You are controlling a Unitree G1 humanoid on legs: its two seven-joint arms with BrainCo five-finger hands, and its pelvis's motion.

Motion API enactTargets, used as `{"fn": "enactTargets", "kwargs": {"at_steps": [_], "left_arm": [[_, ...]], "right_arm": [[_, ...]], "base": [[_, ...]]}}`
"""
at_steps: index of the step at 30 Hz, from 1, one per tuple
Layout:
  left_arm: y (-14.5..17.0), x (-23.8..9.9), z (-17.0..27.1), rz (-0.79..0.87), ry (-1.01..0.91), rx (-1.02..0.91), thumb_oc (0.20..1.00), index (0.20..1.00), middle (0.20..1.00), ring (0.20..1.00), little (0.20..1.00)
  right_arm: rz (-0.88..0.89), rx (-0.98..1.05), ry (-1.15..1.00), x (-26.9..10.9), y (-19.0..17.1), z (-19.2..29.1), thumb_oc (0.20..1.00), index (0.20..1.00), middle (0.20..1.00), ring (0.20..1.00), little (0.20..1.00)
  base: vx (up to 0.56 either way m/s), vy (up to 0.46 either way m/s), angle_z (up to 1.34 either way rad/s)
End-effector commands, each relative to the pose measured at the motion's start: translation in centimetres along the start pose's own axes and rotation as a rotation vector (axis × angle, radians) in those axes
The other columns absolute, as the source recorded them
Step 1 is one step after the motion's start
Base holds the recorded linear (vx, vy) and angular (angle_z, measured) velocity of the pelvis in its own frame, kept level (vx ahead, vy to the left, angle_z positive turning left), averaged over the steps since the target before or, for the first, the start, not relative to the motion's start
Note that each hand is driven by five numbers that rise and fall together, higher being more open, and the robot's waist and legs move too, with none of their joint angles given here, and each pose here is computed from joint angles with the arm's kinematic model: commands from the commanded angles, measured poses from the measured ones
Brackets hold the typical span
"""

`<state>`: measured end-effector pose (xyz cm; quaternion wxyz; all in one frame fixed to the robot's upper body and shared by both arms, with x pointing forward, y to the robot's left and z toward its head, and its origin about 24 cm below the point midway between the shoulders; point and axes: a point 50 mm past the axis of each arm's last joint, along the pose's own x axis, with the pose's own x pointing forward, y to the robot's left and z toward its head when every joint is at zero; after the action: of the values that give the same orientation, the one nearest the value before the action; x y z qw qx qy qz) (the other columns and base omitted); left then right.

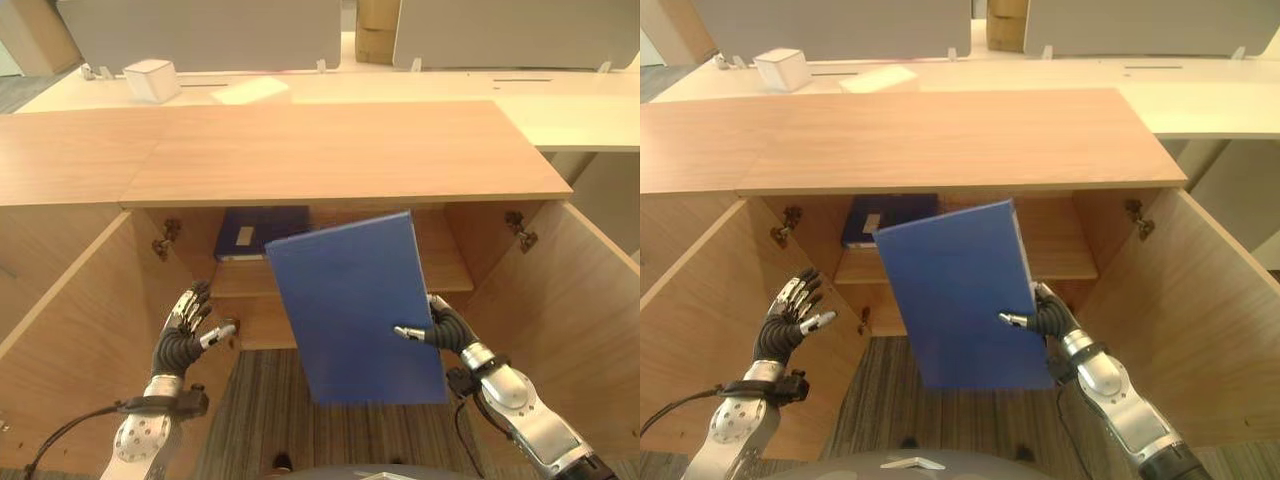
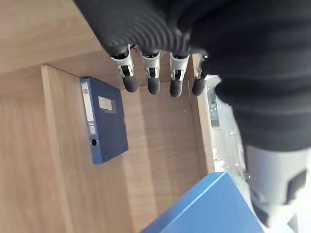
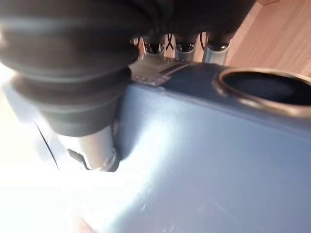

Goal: Put the empty folder in the office cabinet

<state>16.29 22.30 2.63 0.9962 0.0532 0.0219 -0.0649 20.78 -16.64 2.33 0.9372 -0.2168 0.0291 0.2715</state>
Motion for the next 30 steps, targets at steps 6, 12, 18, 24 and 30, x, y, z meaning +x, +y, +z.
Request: {"fn": "enactTargets", "kwargs": {"at_steps": [6, 12, 18, 24, 30], "left_arm": [[0.2, 2.6, 2.5, -0.067, -0.171, 0.232, 1.0, 1.0, 1.0, 1.0, 1.0], [0.1, 2.5, -0.3, -0.063, -0.063, 0.28, 1.0, 1.0, 1.0, 1.0, 1.0], [0.5, 2.3, -3.8, -0.019, 0.09, 0.29, 1.0, 1.0, 1.0, 1.0, 1.0], [1.3, 1.1, -7.0, 0.031, 0.255, 0.233, 1.0, 1.0, 1.0, 1.0, 1.0], [1.3, -1.5, -12.8, -0.005, 0.588, 0.327, 1.0, 1.0, 1.0, 1.0, 1.0]], "right_arm": [[-0.067, -0.273, -0.321, 2.6, -2.6, 5.9, 0.2, 0.2, 0.2, 0.2, 0.2], [-0.083, -0.353, -0.266, 3.6, -2.7, 4.6, 0.2, 0.2, 0.2, 0.2, 0.2], [-0.164, -0.325, -0.201, 5.2, -3.8, 3.5, 0.2, 0.2, 0.2, 0.2, 0.2], [-0.247, -0.293, -0.218, 6.5, -5.4, 4.5, 0.2, 0.2, 0.2, 0.2, 0.2], [-0.543, -0.011, -0.2, 11.0, -11.1, 6.7, 0.2, 0.2, 0.2, 0.2, 0.2]], "base": [[-0.21, -0.013, 0.03], [-0.13, -0.012, 0.02], [-0.07, -0.004, 0.04], [0.0, 0.009, 0.02], [-0.02, 0.115, 0.0]]}}
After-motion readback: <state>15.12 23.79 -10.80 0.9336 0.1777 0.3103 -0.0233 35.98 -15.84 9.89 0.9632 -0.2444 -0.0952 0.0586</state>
